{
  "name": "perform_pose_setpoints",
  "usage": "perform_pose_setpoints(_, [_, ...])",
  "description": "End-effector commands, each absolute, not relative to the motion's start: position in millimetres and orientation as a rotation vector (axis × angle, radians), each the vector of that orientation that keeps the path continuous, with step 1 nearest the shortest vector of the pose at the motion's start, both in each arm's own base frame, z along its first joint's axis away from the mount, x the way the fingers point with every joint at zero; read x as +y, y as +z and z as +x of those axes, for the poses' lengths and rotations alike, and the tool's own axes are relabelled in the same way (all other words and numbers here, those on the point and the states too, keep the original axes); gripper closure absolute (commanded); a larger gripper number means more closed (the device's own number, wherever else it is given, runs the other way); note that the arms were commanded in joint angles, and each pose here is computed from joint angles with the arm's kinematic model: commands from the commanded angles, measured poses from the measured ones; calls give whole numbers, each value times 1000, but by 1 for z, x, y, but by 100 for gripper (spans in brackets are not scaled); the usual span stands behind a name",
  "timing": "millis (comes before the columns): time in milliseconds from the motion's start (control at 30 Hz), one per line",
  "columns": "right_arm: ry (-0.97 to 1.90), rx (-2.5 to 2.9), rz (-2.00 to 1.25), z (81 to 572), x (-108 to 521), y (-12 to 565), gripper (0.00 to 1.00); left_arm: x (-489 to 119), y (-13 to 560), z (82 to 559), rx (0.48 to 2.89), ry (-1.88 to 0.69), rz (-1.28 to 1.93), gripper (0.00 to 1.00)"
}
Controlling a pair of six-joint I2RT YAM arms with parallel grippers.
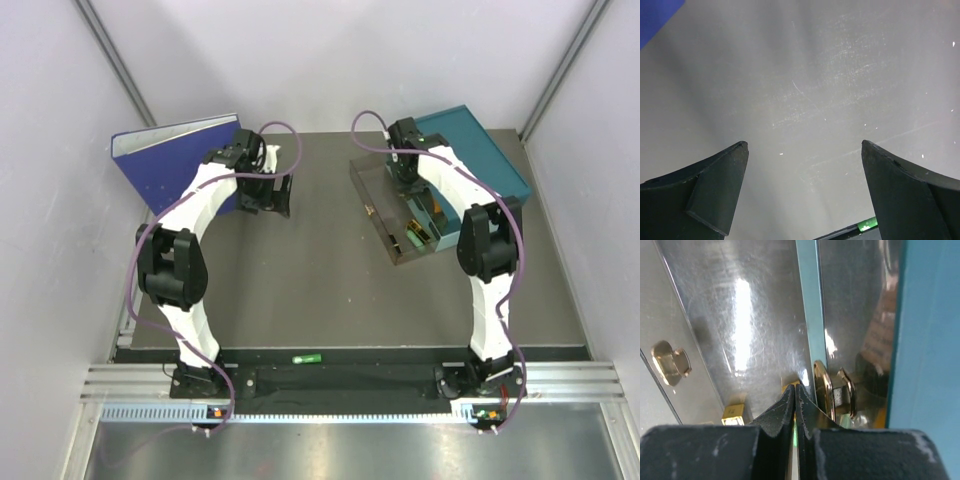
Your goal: Organize the makeup
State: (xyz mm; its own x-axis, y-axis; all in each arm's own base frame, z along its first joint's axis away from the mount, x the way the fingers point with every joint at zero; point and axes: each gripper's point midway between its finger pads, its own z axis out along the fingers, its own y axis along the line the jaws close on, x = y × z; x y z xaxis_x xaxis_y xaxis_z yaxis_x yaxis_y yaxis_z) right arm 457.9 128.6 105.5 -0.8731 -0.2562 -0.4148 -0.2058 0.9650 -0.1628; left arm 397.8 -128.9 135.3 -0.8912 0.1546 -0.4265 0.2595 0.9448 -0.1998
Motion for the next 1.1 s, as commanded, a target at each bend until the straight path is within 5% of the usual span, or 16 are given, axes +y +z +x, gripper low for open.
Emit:
perform_pose_setpoints(0, [-156, 2472, -309, 486, 125, 160, 100, -140, 158, 411, 2587, -410, 321, 1])
perform_pose_setpoints(233, [-23, 2281, -336, 477, 156, 239, 100, -152, 166, 413, 2535, -500, 318, 1])
perform_pose_setpoints(400, [105, 2281, -448, 443, 195, 244, 98, -156, 169, 407, 2515, -565, 298, 1])
perform_pose_setpoints(733, [350, 2272, -908, 317, 308, 234, 79, -142, 161, 386, 2518, -815, 154, 1])
perform_pose_setpoints(1067, [516, 2270, -1380, 181, 349, 177, 60, -143, 155, 380, 2554, -923, 183, 1])
